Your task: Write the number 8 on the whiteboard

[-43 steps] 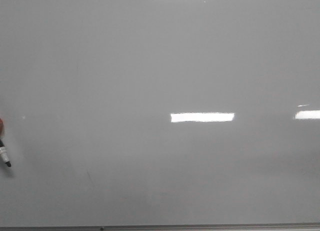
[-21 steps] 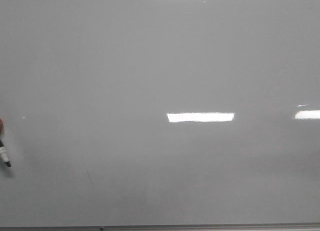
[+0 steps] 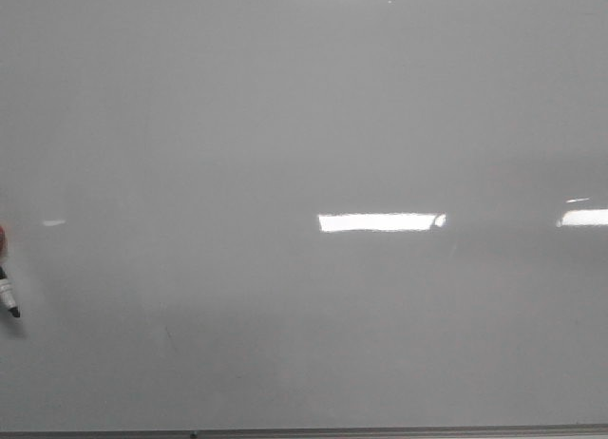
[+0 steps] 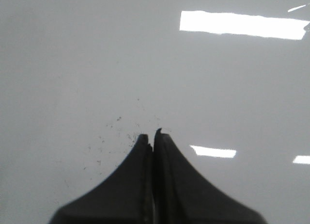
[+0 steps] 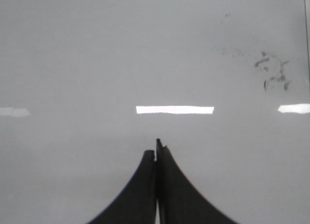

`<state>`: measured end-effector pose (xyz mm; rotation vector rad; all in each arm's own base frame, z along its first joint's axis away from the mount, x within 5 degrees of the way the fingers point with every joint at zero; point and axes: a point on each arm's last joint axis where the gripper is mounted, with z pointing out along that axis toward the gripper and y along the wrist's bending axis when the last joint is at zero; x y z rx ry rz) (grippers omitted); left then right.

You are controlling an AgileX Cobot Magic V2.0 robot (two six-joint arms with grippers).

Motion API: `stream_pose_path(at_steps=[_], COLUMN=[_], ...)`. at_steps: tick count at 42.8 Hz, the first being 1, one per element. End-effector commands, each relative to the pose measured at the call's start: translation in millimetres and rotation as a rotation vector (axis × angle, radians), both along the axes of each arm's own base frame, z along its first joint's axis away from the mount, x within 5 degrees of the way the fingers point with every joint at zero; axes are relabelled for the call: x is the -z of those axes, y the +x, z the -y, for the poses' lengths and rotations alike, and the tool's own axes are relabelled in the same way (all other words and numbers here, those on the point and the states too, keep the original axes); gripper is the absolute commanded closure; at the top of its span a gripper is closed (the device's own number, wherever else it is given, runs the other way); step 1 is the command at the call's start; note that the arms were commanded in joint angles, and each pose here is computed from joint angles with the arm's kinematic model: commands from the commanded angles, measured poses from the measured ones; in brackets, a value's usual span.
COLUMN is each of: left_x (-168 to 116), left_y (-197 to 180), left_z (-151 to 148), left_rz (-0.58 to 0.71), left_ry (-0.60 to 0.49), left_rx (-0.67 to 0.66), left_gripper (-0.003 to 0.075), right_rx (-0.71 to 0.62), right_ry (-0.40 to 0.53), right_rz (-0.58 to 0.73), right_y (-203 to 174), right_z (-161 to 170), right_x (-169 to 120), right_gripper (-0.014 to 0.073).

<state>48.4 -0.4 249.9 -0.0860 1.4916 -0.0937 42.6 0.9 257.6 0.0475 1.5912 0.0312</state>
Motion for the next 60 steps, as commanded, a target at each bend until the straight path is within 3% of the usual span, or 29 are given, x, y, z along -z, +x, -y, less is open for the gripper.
stream_pose_path(at_steps=[1,8,12,15,17,23,25,28,31,35,47,60], left_x=[-25.6,-32.8,-34.1,-34.2,-33.5,-33.5,-34.0,-34.1,-33.0,-26.9,12.5,62.0], left_y=[4.2,25.9,34.9,38.5,40.0,40.8,40.8,41.0,41.5,48.1,97.7,154.8], left_z=[0.5,0.5,0.2,0.1,0.1,0.3,0.3,1.1,3.4,7.6,32.9,49.1], left_rz=[-0.046,-0.185,-0.190,-0.190,-0.199,-0.199,-0.193,-0.186,-0.201,-0.276,-0.640,-0.753], left_ry=[-0.006,-0.007,-0.007,-0.007,-0.007,-0.022,-0.022,-0.084,-0.207,-0.317,-0.405,-0.378], left_rx=[0.006,0.008,0.005,0.004,0.004,0.006,0.006,0.014,0.036,0.068,0.147,0.036], left_gripper=[0.0741,0.0741,0.0738,0.0693,0.0622,0.0230,0.0134,0.0048,0.0031,0.0031,0.0031,0.0031], right_rx=[0.001,0.000,-0.001,-0.001,-0.002,-0.001,-0.001,-0.001,-0.001,-0.001,-0.001,-0.016], right_ry=[-0.015,-0.012,-0.011,-0.010,-0.010,-0.010,-0.010,-0.010,-0.010,-0.010,-0.011,-0.011], right_rz=[0.027,-0.055,-0.091,-0.114,-0.119,-0.113,-0.112,-0.112,-0.112,-0.112,-0.109,-0.109], right_y=[1.5,21.3,29.5,32.1,32.3,32.4,32.4,32.4,32.4,32.4,32.4,32.4], right_z=[0.3,0.9,1.2,1.2,1.2,1.3,1.3,1.3,1.3,1.3,1.3,0.1], right_x=[-33.7,-51.1,-51.3,-49.5,-49.1,-49.6,-49.7,-49.7,-49.7,-49.7,-49.9,-49.9], right_gripper=[0.0661,0.0661,0.0662,0.0651,0.0612,0.0338,0.0213,0.0084,0.0011,0.0002,0.0004,0.0004])
